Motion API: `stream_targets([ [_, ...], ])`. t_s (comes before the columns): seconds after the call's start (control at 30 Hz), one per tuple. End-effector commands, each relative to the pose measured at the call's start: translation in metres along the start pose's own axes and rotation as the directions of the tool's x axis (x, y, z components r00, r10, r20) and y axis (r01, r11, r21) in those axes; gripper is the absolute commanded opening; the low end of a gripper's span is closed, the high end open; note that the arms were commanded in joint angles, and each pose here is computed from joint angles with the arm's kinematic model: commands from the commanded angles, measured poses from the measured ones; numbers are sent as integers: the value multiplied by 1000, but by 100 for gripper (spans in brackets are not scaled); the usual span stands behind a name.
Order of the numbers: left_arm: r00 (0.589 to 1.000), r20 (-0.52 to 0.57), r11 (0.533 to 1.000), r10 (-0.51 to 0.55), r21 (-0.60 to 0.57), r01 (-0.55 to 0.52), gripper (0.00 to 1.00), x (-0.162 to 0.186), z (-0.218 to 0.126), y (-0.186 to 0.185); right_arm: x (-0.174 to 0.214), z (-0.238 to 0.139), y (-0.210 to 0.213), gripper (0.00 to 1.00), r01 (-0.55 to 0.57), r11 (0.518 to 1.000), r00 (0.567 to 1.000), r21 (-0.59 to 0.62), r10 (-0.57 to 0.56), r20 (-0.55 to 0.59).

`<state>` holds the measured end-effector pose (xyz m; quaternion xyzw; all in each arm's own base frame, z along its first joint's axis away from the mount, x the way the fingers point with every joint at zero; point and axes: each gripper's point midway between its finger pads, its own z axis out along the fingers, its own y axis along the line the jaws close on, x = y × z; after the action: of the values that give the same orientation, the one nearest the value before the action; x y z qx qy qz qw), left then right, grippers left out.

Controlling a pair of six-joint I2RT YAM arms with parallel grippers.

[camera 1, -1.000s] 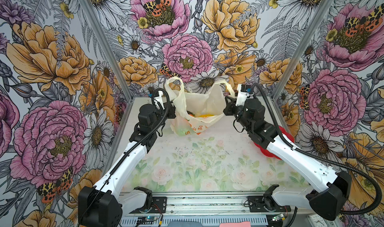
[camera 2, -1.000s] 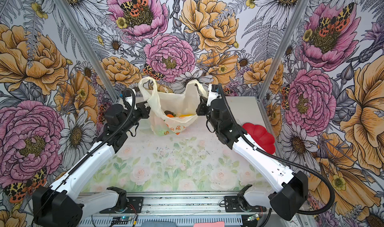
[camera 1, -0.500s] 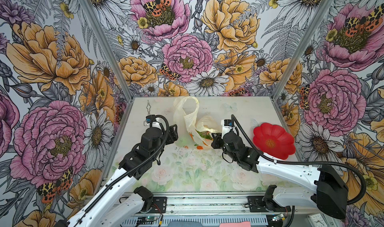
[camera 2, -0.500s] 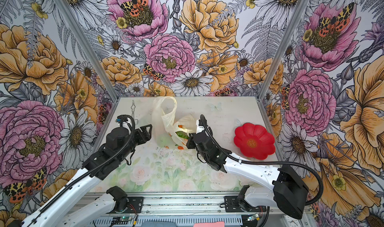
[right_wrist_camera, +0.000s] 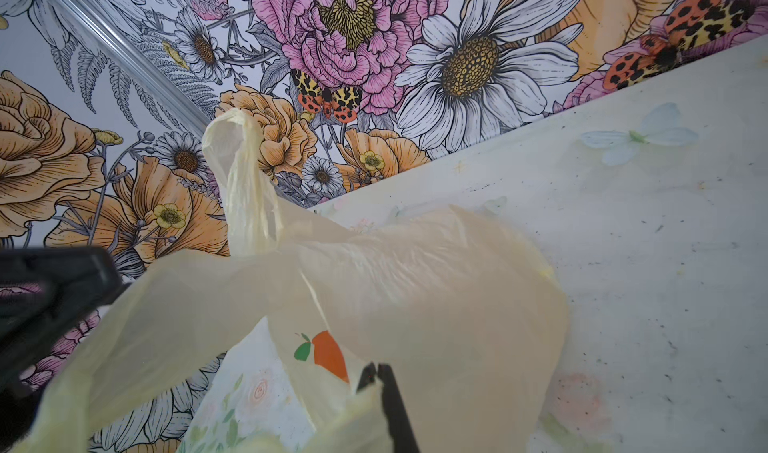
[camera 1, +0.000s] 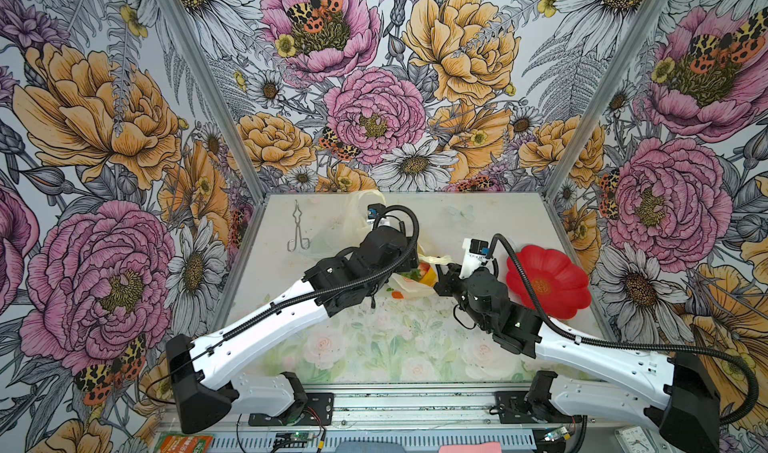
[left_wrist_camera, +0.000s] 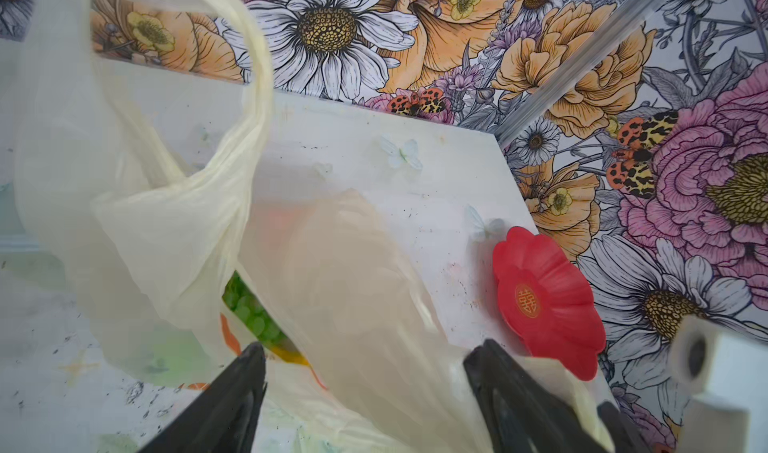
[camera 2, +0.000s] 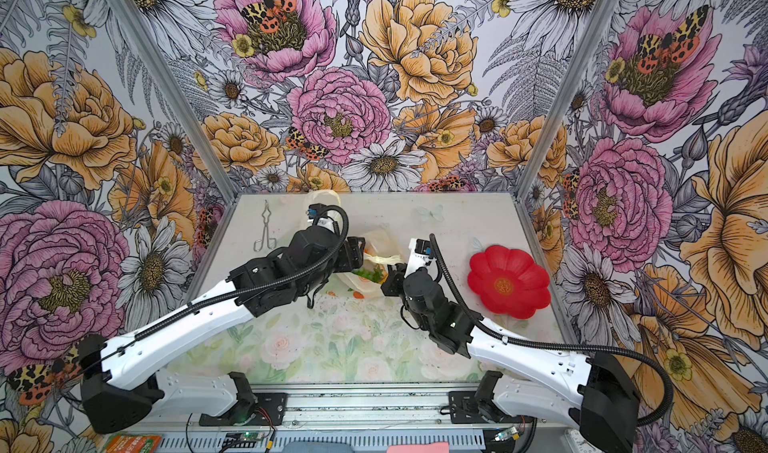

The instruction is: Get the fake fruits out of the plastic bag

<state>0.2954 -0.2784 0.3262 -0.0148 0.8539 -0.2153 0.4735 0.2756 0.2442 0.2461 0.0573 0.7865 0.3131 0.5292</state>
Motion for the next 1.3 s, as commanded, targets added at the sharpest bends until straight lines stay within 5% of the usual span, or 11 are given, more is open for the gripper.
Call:
stream_targets([
  [0.0,999,38,1000,-6,28,5,82,-39,20,-21,-1,-4,-1,0,-23,1000,999,6,23,22],
  [0.37,988,-142,980,-58,-196,29,83,-23,152,36,4,-9,-14,0,6,999,1000,51,-7,28],
  [0.5,988,-143,961,-54,-277,13,83,-17,141,68,0,-10,-25,0,13,995,999,100,-17,44],
  [0.77,999,-28,954,-45,-298,34,82,-7,59,87,-7,-3,-28,0,33,991,998,127,-39,43],
  [1.03,988,-76,937,-135,-334,102,81,41,45,136,-6,5,-24,0,36,992,999,125,-39,26],
  [1.27,987,-92,959,-128,-264,100,81,54,40,121,-6,7,-23,0,14,993,1000,114,-16,18],
])
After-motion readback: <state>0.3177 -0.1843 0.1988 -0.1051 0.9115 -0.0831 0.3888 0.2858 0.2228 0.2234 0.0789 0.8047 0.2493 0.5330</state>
